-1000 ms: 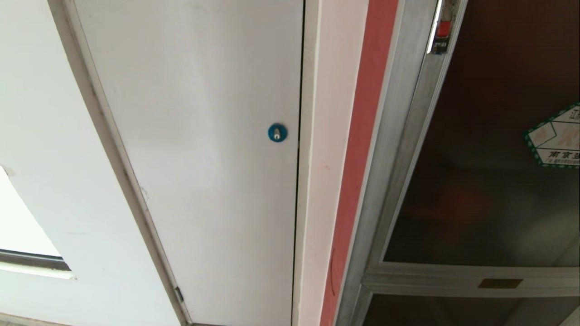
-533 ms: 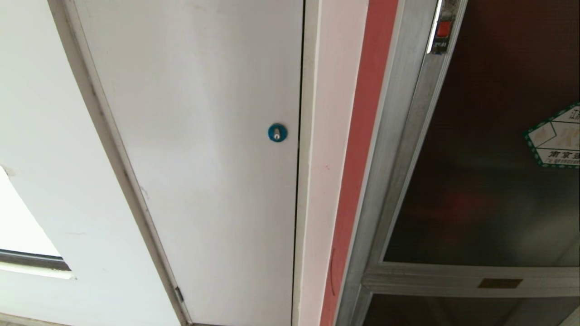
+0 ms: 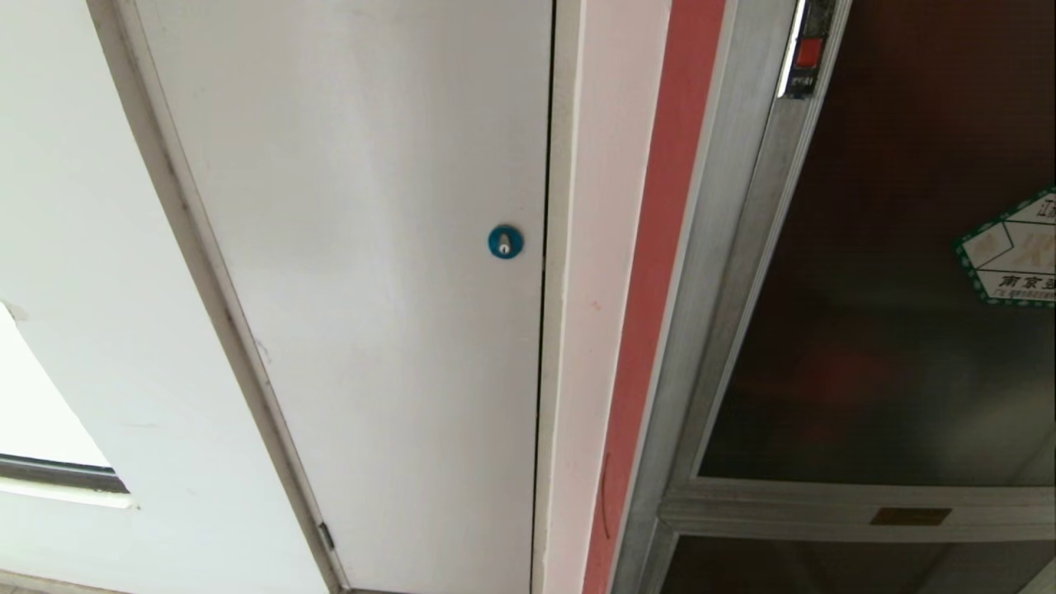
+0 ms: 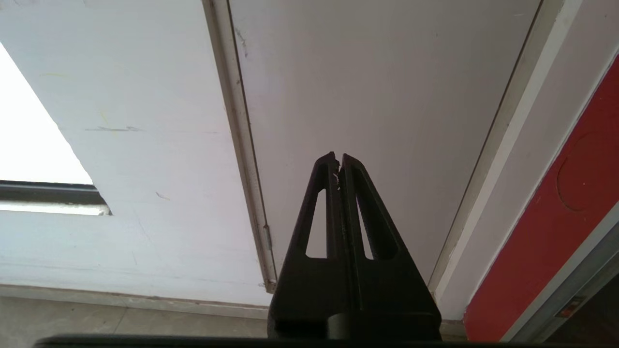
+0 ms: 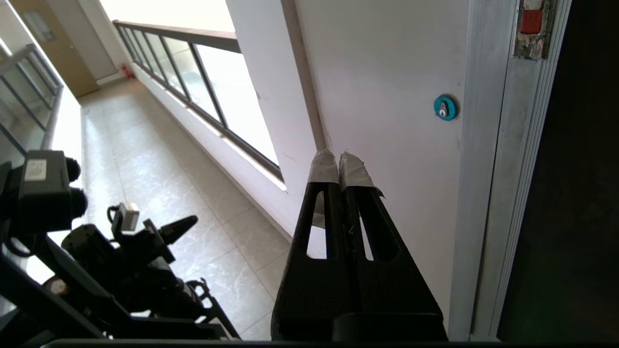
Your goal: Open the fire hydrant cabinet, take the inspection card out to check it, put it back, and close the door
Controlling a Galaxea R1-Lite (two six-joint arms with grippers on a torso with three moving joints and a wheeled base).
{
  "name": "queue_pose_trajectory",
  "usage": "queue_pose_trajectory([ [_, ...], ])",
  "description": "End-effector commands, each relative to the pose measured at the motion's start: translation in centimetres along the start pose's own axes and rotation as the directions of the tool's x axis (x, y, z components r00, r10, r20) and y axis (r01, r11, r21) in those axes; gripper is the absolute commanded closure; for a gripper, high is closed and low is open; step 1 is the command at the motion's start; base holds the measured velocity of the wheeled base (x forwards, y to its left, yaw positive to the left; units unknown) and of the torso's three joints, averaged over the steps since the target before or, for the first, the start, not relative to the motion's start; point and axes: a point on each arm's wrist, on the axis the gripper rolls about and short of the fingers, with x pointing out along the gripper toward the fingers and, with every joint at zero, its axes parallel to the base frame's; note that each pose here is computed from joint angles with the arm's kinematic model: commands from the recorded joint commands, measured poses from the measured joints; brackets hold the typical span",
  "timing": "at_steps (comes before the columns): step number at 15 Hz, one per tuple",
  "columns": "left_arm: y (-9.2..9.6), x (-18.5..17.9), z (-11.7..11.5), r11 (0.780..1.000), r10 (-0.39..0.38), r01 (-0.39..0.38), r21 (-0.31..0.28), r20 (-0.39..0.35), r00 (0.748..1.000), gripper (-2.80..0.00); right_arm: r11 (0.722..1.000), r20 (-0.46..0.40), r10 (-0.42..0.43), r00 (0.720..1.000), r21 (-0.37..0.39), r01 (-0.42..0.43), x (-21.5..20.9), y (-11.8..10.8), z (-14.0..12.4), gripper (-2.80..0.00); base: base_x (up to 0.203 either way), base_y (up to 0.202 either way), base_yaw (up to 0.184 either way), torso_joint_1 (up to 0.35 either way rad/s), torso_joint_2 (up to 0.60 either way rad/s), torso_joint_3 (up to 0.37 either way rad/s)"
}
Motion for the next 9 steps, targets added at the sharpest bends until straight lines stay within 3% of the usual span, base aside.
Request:
queue_pose_trajectory([
  [1,0.0,0.0,-0.2,1.0,0.001,-0.001,0.0,-0.007,1.0,0.0,0.999,-0.039,0.025,0.999,0.046,-0.023,2.3,-1.8,0.7,0.0,0.0,0.0,0.0,0.0,0.0,0.0],
  [5,0.0,0.0,-0.2,1.0,-0.001,0.001,0.0,-0.005,1.0,0.0,0.995,-0.068,0.059,0.996,0.082,-0.053,6.2,-2.8,1.3,0.0,0.0,0.0,0.0,0.0,0.0,0.0],
  [9,0.0,0.0,-0.2,1.0,0.001,-0.001,0.0,-0.005,1.0,0.0,0.995,-0.041,-0.06,0.997,0.071,0.063,11.0,-3.2,1.8,0.0,0.0,0.0,0.0,0.0,0.0,0.0],
])
